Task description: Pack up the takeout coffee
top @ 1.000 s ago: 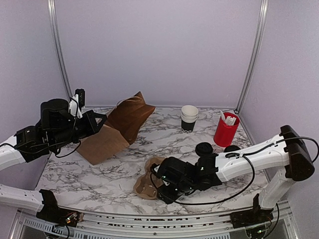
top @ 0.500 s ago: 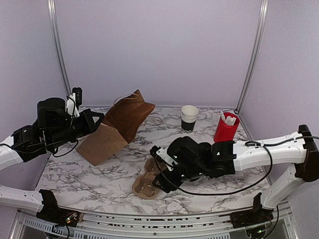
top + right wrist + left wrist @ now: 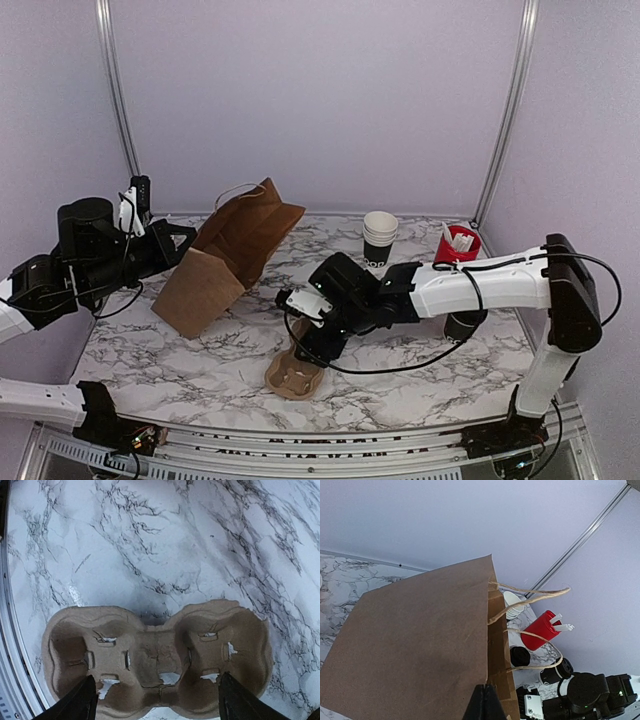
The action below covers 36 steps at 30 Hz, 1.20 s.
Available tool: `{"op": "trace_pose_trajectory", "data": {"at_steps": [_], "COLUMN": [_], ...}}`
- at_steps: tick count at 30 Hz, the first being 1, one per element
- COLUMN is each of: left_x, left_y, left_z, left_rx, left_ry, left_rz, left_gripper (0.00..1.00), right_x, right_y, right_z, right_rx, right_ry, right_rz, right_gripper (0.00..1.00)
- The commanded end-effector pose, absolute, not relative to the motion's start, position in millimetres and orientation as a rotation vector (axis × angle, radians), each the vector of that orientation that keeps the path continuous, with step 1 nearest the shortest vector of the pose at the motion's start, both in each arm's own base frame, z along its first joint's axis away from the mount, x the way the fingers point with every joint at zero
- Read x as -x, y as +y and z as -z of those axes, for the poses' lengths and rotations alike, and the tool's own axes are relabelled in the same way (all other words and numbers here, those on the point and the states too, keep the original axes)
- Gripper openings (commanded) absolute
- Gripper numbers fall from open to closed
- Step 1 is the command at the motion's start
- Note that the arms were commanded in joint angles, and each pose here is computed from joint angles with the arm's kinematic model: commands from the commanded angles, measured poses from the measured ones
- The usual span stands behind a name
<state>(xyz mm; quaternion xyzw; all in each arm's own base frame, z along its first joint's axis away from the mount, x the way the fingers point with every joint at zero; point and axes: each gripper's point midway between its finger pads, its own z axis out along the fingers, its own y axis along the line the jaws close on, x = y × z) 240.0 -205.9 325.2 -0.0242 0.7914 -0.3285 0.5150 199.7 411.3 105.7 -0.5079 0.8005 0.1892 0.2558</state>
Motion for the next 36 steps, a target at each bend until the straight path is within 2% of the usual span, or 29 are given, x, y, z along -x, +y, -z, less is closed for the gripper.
{"op": "trace_pose_trajectory", "data": {"at_steps": [1,11,19,23,27,36], "left_x": [-238.3,-239.7,-242.1,-244.1,-244.6,-246.7], "left_y": [-194.2,-193.5,-192.1,-194.4,-195.0,-194.7], "left_z": [-343.6,-348.6,-347.1,-345.2,-344.7,-339.9], "left_rx": [0.085,0.078,0.081,0.075,0.074,0.066], "left_ry": [1.861,1.856,1.86,1.869,1.87,1.879], "left_rz": [0.784,0.771,0.756,0.75,0.751,0.728], "left_gripper": [0.0,0.0,0.0,0.0,0.0,0.0], "right_x": [-203.2,-207.2,-202.1,-202.9,-205.5,-207.2], "right_y": [416.7,428.1,418.6,418.4,417.6,415.5], "right_z": [-90.6,-49.6,-32.1,-36.1,-48.9,-86.2], "right_rx": [1.506,1.574,1.56,1.51,1.446,1.328], "right_ry": [2.158,2.229,2.283,2.288,2.275,2.221], "right_rz": [-0.485,-0.437,-0.381,-0.398,-0.416,-0.488], "right_gripper": [0.81,0.8,0.65,0.53,0.46,0.43]}}
